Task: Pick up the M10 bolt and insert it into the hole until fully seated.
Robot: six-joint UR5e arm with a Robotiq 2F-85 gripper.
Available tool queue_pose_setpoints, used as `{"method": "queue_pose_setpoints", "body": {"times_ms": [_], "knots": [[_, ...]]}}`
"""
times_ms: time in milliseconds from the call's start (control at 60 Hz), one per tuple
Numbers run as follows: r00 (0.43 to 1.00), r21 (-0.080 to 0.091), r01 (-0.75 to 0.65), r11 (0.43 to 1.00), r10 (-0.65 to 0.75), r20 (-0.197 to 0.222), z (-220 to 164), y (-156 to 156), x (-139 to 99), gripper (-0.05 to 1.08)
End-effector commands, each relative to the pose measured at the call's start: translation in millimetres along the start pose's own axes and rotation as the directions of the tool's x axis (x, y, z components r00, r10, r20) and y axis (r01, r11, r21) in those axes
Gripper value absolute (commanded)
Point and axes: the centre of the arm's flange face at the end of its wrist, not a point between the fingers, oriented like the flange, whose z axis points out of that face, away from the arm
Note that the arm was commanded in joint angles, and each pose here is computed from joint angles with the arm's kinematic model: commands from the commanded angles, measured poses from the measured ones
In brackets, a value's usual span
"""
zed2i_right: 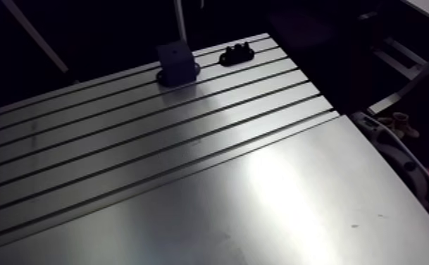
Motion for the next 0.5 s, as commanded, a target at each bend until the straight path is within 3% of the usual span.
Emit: {"method": "queue_pose_setpoints", "body": {"times_ms": [17,117,500], "knots": [[0.998,0.018,0.004,1.000,-0.006,0.069,-7.8,-27.8,9.2,1.08],[0.994,0.024,0.014,1.000,-0.017,0.106,2.6,-41.5,16.3,1.08],[0.988,0.022,-0.011,1.000,0.008,0.153,35.5,-54.3,29.7,1.08]]}}
